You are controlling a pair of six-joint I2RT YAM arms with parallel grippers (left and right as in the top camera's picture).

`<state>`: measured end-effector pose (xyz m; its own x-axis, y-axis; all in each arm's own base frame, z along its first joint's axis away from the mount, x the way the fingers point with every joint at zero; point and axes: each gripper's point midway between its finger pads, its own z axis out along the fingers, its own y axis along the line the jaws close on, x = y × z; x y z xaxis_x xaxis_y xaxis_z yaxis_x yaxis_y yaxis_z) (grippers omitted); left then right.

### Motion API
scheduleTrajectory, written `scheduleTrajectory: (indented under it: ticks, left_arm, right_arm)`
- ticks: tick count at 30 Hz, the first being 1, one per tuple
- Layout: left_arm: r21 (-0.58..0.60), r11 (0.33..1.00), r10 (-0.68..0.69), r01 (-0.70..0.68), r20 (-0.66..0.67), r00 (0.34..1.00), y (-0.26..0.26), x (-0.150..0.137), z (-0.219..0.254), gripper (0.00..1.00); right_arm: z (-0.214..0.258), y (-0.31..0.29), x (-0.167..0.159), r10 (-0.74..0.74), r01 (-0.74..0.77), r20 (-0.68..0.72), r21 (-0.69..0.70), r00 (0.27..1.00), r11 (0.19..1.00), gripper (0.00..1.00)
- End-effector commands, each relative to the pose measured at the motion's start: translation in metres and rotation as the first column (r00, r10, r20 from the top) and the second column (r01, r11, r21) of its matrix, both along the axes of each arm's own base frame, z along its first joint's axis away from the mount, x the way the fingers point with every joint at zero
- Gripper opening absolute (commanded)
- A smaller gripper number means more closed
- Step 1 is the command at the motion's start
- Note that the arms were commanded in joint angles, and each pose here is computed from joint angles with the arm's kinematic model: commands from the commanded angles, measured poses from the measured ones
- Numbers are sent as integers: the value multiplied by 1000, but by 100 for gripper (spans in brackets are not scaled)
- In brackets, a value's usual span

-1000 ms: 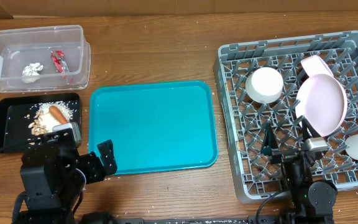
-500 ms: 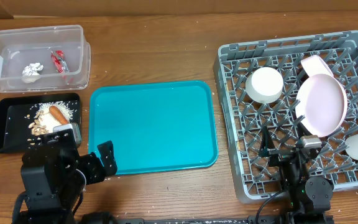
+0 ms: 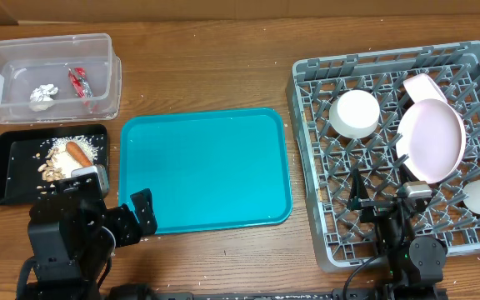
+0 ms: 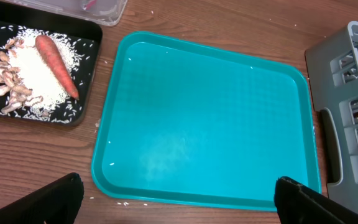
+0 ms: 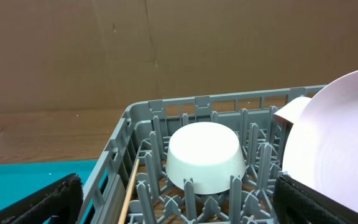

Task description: Sort waste into correct bins and load items into the dishwasher

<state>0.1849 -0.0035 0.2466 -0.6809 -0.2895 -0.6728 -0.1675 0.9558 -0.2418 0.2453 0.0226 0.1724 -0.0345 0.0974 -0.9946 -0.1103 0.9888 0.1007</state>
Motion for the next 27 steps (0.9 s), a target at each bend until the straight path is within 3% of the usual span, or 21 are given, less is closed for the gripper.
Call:
scheduleTrajectory:
  ticks: [1, 6, 10, 20, 27]
  left_arm:
    - [-14, 1000, -3, 3, 3, 1000, -2, 0, 0, 100]
    - [-8, 1000, -4, 4, -1, 1000, -2, -3, 0, 100]
    - [75, 997, 18, -19, 17, 1000, 10, -8, -3, 100]
    - [136, 991, -19, -15, 249, 968, 12, 1, -38, 100]
    - [138, 990, -47, -19, 457, 888, 9, 27, -69, 100]
  right_arm:
    - [-2, 0, 0, -4, 4, 1, -3, 1000, 1000, 100]
    - [-2, 0, 0, -4, 4, 1, -3, 1000, 1000, 100]
    - [-2, 0, 0, -4, 4, 1, -3, 1000, 1000, 100]
    - [-2, 0, 0, -4, 4, 1, -3, 1000, 1000, 100]
    - [-2, 0, 0, -4, 4, 1, -3, 1000, 1000, 100]
